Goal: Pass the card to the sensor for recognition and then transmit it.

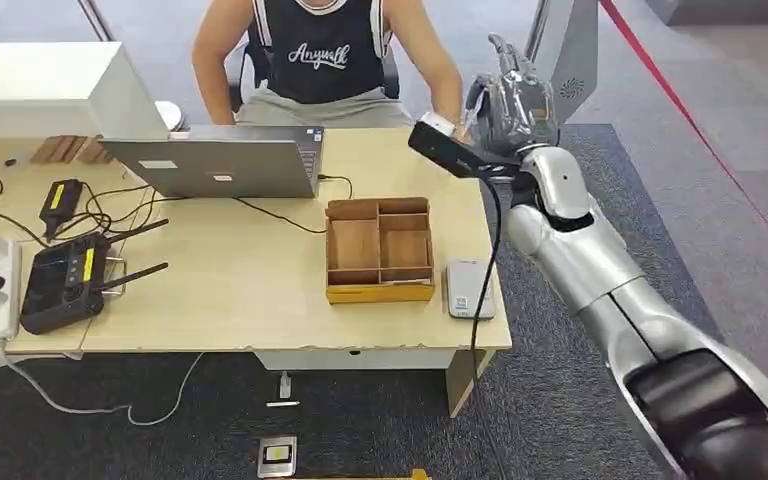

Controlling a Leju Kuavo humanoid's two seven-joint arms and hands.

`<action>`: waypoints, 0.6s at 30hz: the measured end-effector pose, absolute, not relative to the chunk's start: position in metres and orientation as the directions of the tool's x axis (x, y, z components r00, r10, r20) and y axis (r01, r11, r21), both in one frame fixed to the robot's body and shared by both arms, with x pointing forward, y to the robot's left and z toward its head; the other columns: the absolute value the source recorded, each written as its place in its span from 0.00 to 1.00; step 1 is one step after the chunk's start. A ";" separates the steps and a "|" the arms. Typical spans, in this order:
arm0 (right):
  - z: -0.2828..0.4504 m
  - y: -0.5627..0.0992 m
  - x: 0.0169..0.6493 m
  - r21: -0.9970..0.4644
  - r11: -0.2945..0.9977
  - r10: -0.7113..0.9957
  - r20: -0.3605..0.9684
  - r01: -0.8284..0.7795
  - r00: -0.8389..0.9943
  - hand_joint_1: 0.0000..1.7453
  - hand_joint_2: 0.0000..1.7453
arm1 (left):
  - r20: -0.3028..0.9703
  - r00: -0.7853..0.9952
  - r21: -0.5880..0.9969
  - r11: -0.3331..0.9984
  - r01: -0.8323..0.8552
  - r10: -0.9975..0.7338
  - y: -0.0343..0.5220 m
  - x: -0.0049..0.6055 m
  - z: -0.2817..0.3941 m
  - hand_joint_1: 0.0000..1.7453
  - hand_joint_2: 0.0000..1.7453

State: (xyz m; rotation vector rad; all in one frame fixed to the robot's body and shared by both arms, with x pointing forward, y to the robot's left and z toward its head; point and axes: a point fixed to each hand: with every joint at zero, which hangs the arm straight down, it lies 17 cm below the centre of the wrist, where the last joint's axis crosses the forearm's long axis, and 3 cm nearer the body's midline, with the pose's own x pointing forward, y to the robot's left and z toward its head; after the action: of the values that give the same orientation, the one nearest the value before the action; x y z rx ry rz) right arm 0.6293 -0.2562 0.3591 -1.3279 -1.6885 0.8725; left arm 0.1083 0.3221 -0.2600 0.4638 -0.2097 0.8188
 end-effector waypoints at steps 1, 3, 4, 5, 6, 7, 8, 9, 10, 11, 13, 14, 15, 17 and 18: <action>0.358 -0.251 0.631 -0.883 0.211 0.976 0.170 0.418 -0.135 1.00 1.00 | 0.352 0.672 0.315 0.594 -0.741 0.652 0.321 0.109 -0.260 0.00 0.00; 0.355 -0.240 0.634 -0.891 0.209 0.976 0.163 0.402 -0.147 1.00 1.00 | 0.346 0.676 0.311 0.600 -0.737 0.651 0.319 0.108 -0.261 0.00 0.00; 0.354 -0.235 0.636 -0.896 0.207 0.976 0.158 0.392 -0.152 1.00 1.00 | 0.344 0.678 0.310 0.604 -0.735 0.649 0.318 0.109 -0.261 0.00 0.00; 0.353 -0.231 0.638 -0.900 0.203 0.976 0.155 0.385 -0.153 1.00 1.00 | 0.344 0.681 0.309 0.606 -0.733 0.647 0.318 0.109 -0.261 0.00 0.00; 0.354 -0.228 0.640 -0.904 0.200 0.976 0.151 0.379 -0.155 1.00 1.00 | 0.343 0.683 0.309 0.609 -0.730 0.645 0.318 0.109 -0.261 0.00 0.00; 0.353 -0.224 0.643 -0.908 0.195 0.977 0.146 0.371 -0.156 1.00 1.00 | 0.340 0.684 0.309 0.610 -0.730 0.646 0.317 0.109 -0.261 0.00 0.00; 0.351 -0.222 0.644 -0.912 0.191 0.978 0.143 0.362 -0.155 1.00 1.00 | 0.338 0.685 0.309 0.611 -0.729 0.645 0.317 0.109 -0.261 0.00 0.00; 0.349 -0.219 0.646 -0.917 0.187 0.978 0.140 0.353 -0.155 1.00 1.00 | 0.334 0.686 0.309 0.612 -0.728 0.647 0.316 0.109 -0.261 0.00 0.00; 0.347 -0.217 0.647 -0.920 0.185 0.978 0.138 0.345 -0.156 1.00 1.00 | 0.332 0.686 0.309 0.613 -0.728 0.648 0.315 0.108 -0.262 0.00 0.00; 0.345 -0.215 0.647 -0.924 0.180 0.979 0.134 0.336 -0.156 1.00 1.00 | 0.331 0.688 0.309 0.614 -0.726 0.646 0.315 0.109 -0.262 0.00 0.00; 0.346 -0.210 0.650 -0.930 0.172 0.980 0.127 0.324 -0.156 1.00 1.00 | 0.326 0.690 0.307 0.618 -0.724 0.646 0.314 0.110 -0.262 0.00 0.00; 0.344 -0.209 0.653 -0.938 0.158 0.982 0.117 0.310 -0.146 1.00 1.00 | 0.319 0.691 0.307 0.619 -0.723 0.649 0.313 0.111 -0.262 0.00 0.00; 0.343 -0.208 0.655 -0.942 0.147 0.984 0.110 0.300 -0.138 1.00 1.00 | 0.314 0.690 0.304 0.620 -0.724 0.652 0.312 0.113 -0.262 0.00 0.00; 0.341 -0.204 0.658 -0.949 0.134 0.987 0.100 0.285 -0.128 1.00 1.00 | 0.309 0.690 0.297 0.623 -0.723 0.654 0.310 0.118 -0.261 0.00 0.00; 0.340 -0.203 0.659 -0.953 0.128 0.988 0.096 0.276 -0.124 1.00 1.00 | 0.307 0.691 0.294 0.626 -0.722 0.654 0.309 0.120 -0.261 0.00 0.00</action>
State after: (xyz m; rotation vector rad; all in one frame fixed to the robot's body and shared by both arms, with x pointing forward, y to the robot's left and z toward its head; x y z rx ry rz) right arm 0.6592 -0.2028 0.3397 -1.2747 -1.5530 1.0526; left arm 0.1203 0.3095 -0.2606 0.4154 -0.1771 0.7941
